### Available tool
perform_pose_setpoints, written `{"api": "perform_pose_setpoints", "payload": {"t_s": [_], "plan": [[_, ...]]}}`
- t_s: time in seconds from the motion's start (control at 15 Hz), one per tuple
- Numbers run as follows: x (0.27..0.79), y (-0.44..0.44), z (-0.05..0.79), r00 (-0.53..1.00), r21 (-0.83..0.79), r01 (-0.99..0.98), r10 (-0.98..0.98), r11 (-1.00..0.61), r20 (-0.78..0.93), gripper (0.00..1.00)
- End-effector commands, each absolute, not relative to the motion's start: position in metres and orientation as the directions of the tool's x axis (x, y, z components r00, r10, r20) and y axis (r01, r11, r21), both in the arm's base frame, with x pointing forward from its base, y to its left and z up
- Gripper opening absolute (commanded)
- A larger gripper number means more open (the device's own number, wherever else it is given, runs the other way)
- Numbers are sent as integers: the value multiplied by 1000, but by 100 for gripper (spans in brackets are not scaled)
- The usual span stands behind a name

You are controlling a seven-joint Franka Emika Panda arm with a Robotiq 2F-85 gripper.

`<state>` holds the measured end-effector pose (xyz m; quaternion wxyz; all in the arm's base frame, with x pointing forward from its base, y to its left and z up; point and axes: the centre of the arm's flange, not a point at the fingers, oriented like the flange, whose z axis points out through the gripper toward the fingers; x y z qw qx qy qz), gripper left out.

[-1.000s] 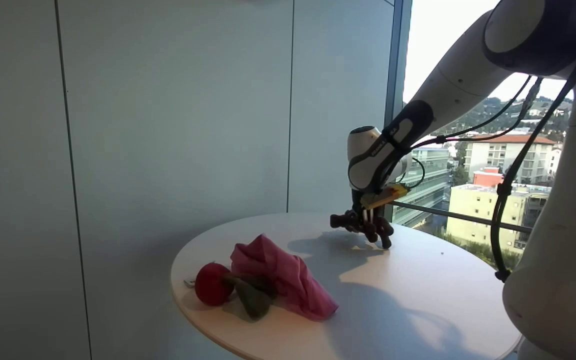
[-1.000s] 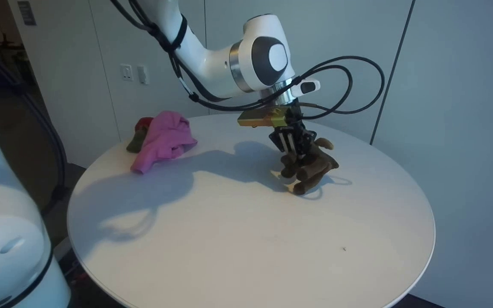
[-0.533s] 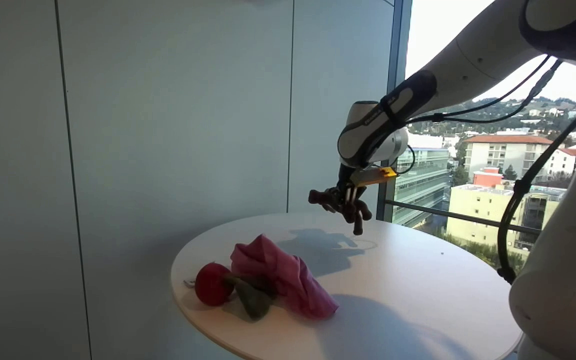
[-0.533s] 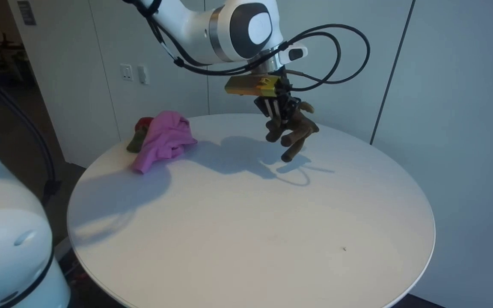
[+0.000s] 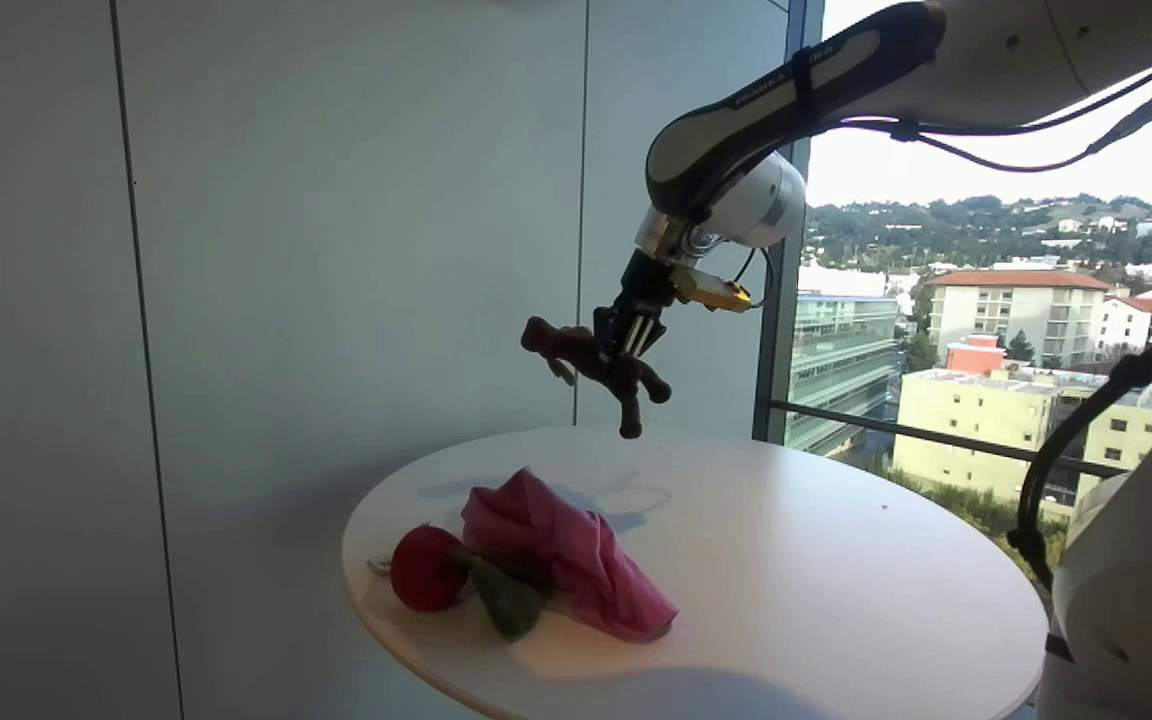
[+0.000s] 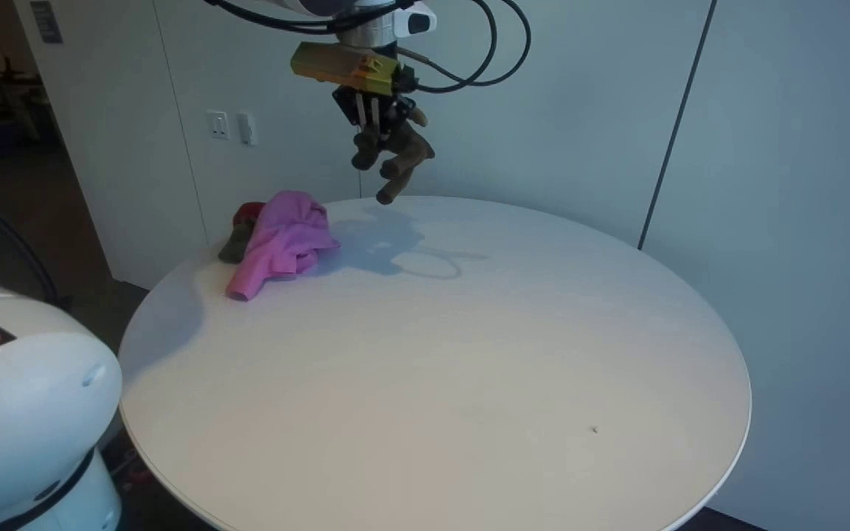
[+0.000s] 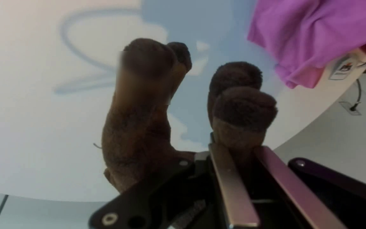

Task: Move the items on the table to the left

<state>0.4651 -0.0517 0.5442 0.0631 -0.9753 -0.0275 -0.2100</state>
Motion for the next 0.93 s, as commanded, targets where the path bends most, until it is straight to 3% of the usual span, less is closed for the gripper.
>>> {"api": "perform_pose_setpoints", "payload": {"t_s": [0.0, 0.33, 0.47, 0.73, 0.8, 0.87], "plan": [[441, 3, 553, 885, -192, 263, 157, -946, 438, 6], [436, 80, 498, 849, -149, 433, 347, -889, 398, 7], [435, 98, 480, 847, -133, 456, 384, -880, 367, 37], [439, 98, 468, 872, -134, 446, 396, -885, 287, 66], [433, 103, 462, 869, -145, 450, 395, -881, 299, 48], [435, 102, 459, 871, -144, 448, 394, -882, 292, 56]]}}
